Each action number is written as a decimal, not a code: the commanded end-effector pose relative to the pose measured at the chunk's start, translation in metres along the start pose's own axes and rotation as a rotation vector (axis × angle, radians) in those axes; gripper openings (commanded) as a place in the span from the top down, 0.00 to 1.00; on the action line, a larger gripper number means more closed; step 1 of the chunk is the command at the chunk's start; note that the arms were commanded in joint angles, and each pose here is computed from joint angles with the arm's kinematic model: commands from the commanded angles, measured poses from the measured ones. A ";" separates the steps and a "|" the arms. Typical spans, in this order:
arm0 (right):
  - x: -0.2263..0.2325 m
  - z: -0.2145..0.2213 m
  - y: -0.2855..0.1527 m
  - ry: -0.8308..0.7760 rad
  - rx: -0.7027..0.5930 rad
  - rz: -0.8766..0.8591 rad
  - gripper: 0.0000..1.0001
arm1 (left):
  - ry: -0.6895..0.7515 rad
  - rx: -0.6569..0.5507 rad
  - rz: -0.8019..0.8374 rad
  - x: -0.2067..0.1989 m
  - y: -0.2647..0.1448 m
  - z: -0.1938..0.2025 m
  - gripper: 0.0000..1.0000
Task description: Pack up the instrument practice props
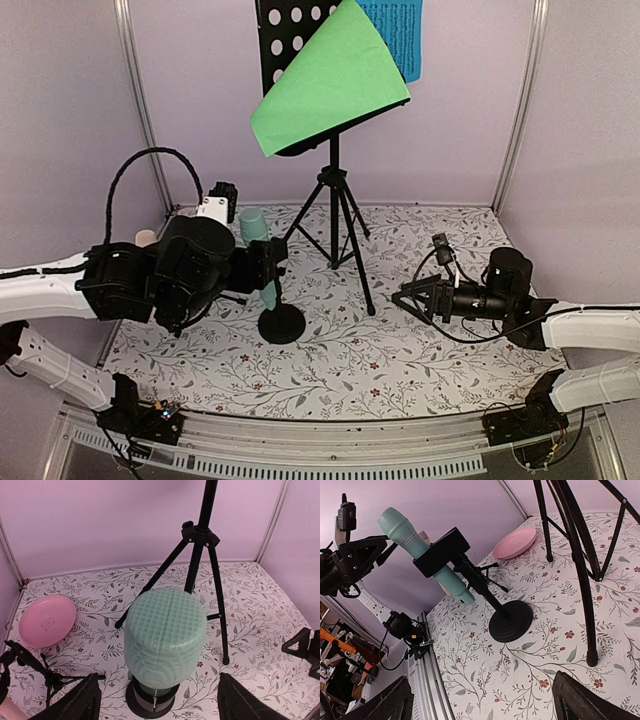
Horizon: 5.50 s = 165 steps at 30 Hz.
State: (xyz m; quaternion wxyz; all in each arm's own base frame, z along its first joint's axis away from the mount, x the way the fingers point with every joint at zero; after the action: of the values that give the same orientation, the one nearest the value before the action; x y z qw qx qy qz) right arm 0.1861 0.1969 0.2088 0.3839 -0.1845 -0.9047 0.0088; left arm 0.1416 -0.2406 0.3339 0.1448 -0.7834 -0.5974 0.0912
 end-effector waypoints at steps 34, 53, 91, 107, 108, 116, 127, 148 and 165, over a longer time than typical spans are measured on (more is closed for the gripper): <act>0.024 -0.046 0.030 0.061 0.104 0.062 0.01 | 0.087 -0.120 0.180 -0.015 0.014 -0.014 0.64; 0.041 -0.044 0.023 -0.315 0.098 -0.117 0.01 | 0.246 -0.313 0.642 -0.029 -0.020 -0.034 0.69; 0.071 0.024 0.022 -0.731 0.020 -0.360 0.01 | 0.347 -0.349 1.298 -0.056 -0.019 0.008 0.83; 0.081 0.026 0.025 -0.742 0.048 -0.412 0.41 | 0.330 -0.327 1.269 -0.060 -0.013 0.005 0.79; 0.081 0.027 0.025 -0.742 0.050 -0.419 0.41 | 0.331 -0.324 1.272 -0.061 -0.013 0.005 0.79; 0.084 0.031 0.029 -0.723 0.090 -0.469 0.27 | 0.324 -0.313 1.279 -0.067 -0.007 0.006 0.79; 0.084 0.030 0.033 -0.720 0.087 -0.456 0.49 | 0.316 -0.303 1.277 -0.070 -0.002 0.006 0.76; 0.081 0.028 0.035 -0.710 0.079 -0.409 0.57 | 0.415 -0.202 1.215 -0.075 0.011 0.033 0.01; 0.076 0.029 0.039 -0.699 0.088 -0.371 0.61 | 0.390 -0.220 1.185 -0.093 0.012 0.034 0.39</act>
State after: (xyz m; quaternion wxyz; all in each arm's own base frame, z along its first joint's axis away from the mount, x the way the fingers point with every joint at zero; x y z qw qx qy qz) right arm 0.1291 0.2573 0.2319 0.0517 0.0169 -0.9978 0.0382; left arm 0.1188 -0.3225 0.2832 0.1155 -0.9921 -0.0286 -0.0405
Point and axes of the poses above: each gripper's point midway between its finger pads, its own y axis out along the fingers, its own x axis along the line the jaws close on, z = x × y, the point moved 9 cm from there along -y, back along the fingers, and after that the axes turned 8 degrees about y, right-handed, at the moved point
